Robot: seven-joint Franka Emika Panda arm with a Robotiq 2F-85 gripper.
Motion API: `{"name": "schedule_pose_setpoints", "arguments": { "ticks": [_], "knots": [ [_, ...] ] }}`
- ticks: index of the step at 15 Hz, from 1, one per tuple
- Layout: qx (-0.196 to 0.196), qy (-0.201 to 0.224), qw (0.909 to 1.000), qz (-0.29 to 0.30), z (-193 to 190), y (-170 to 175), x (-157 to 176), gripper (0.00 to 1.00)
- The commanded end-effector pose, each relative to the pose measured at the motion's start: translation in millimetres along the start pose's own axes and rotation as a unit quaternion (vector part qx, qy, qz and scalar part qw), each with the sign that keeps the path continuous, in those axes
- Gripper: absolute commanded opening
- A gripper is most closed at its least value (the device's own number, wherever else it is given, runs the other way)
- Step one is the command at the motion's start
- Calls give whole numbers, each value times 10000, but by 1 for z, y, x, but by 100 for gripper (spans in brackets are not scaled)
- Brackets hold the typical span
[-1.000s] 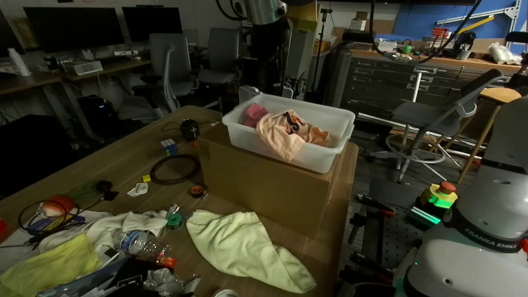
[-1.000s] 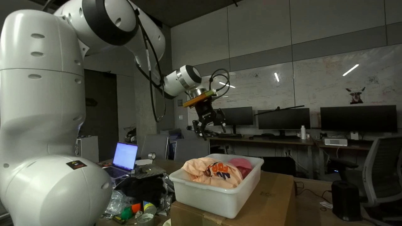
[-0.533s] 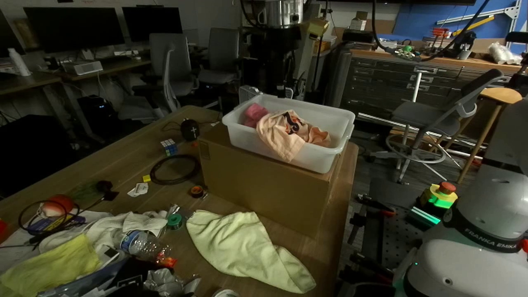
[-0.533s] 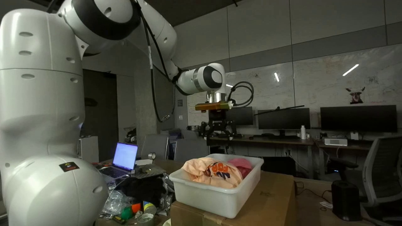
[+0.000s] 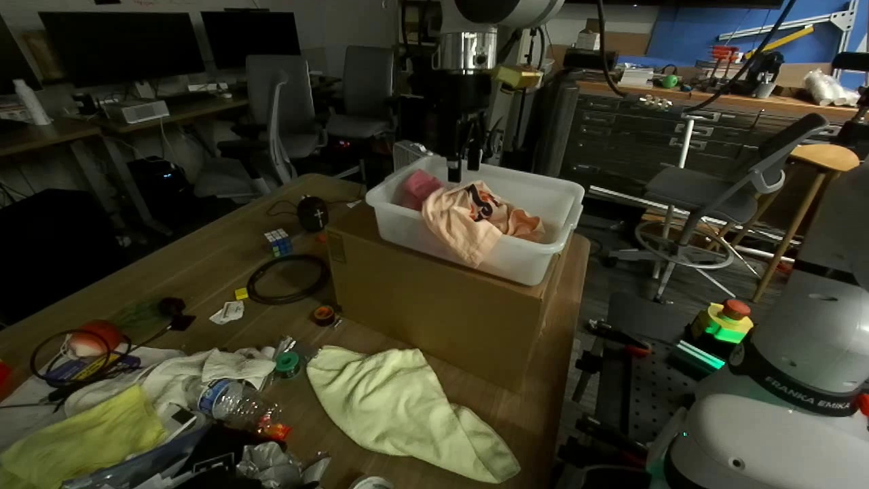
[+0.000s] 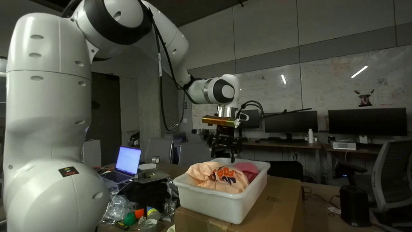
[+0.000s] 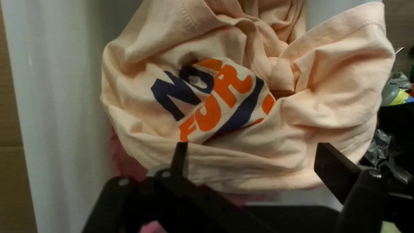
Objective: Remove the green towel and the peach and pink shirts from the basket respectively
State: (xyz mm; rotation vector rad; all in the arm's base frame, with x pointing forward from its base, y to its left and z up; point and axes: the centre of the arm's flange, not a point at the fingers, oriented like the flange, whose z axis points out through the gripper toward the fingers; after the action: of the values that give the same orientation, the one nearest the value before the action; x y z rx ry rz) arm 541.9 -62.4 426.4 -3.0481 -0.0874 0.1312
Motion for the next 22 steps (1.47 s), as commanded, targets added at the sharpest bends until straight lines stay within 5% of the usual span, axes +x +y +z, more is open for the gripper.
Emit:
{"name": "schedule_pose_setpoints", "arguments": {
  "ticks": [1,14,15,17,22],
  "knots": [
    [-23,58,9995,306,19,3,7,100],
    [-340,-275,9953,862,81,6,2,100],
    [-353,-270,9951,883,82,6,2,75],
    [-402,-269,9949,882,77,8,6,66],
    [-461,-222,9950,857,72,6,4,27]
  ]
}}
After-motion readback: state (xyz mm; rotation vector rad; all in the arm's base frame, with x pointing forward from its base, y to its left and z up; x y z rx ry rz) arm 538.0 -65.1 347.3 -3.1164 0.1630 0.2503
